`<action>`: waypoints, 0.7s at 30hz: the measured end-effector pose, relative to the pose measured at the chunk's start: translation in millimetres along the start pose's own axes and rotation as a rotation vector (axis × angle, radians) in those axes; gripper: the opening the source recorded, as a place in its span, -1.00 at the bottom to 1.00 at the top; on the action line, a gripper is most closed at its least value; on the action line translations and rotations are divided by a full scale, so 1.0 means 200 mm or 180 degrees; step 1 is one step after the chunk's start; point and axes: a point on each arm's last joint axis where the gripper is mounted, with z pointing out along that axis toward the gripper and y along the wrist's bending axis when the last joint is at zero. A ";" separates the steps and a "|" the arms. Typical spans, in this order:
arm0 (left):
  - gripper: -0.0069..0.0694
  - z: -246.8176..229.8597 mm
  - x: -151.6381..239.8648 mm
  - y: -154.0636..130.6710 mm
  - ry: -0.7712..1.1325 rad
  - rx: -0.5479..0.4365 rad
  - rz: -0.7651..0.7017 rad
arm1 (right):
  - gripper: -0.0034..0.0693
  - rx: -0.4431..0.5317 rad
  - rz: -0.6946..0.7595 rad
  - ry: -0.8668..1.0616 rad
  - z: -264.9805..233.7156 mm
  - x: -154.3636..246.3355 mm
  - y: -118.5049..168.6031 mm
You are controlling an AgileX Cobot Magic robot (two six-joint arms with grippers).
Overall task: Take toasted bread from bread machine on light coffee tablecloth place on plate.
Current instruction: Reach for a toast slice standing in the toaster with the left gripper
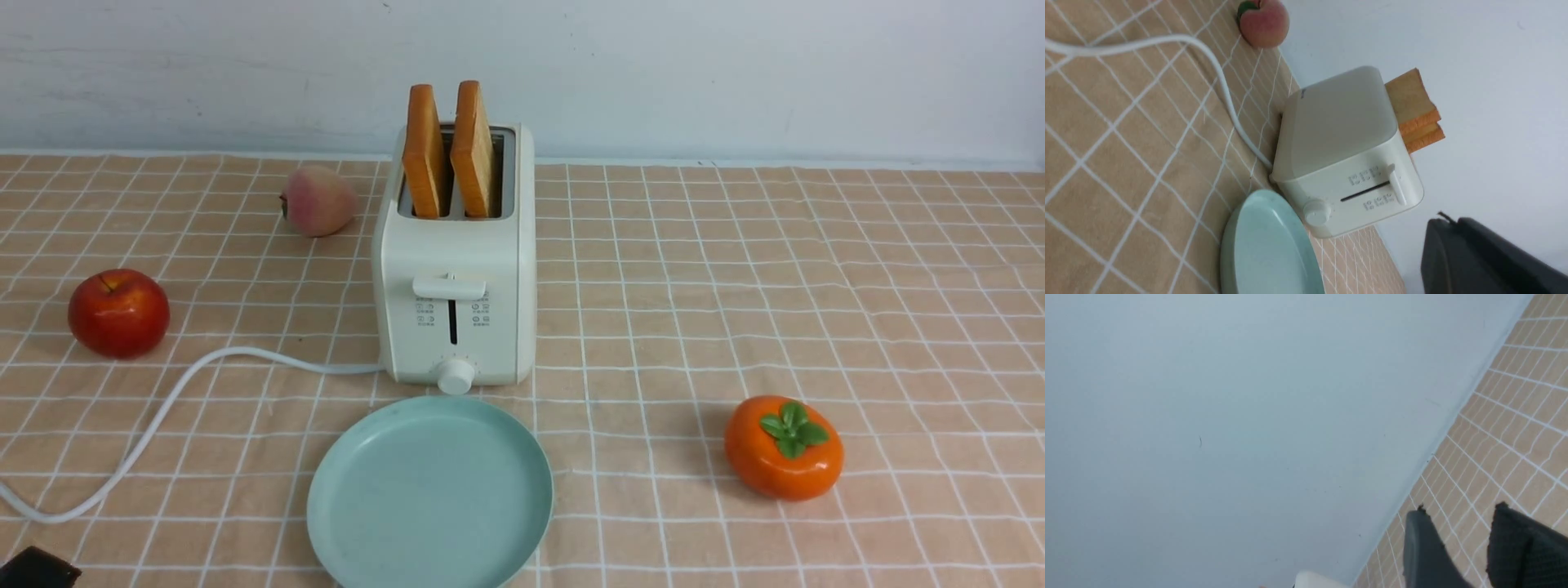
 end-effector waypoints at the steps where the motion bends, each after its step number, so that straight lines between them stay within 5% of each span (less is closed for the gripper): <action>1: -0.86 0.00 0.00 0.00 0.0013 -0.0005 -0.0016 | -0.25 -0.0004 0.0018 -0.0026 0.00 0.00 0.00; 8: -0.86 -0.01 -0.03 -0.05 -0.0174 0.0152 0.0025 | -0.25 -0.0023 0.0069 -0.0022 0.00 -0.01 0.01; 13: -0.86 -0.07 -0.10 -0.32 -0.0122 0.0417 0.0844 | -0.38 -0.0217 -0.0594 0.0758 -0.02 -0.01 0.25; 16: -0.86 -0.05 -0.12 -0.45 0.0292 0.0114 0.1459 | -0.58 -0.0080 -0.1026 0.1383 0.02 -0.01 0.40; 21: -0.86 0.12 -0.17 -0.49 0.1244 -0.1131 0.2042 | -0.93 0.0385 -0.1645 0.2560 0.16 0.00 0.52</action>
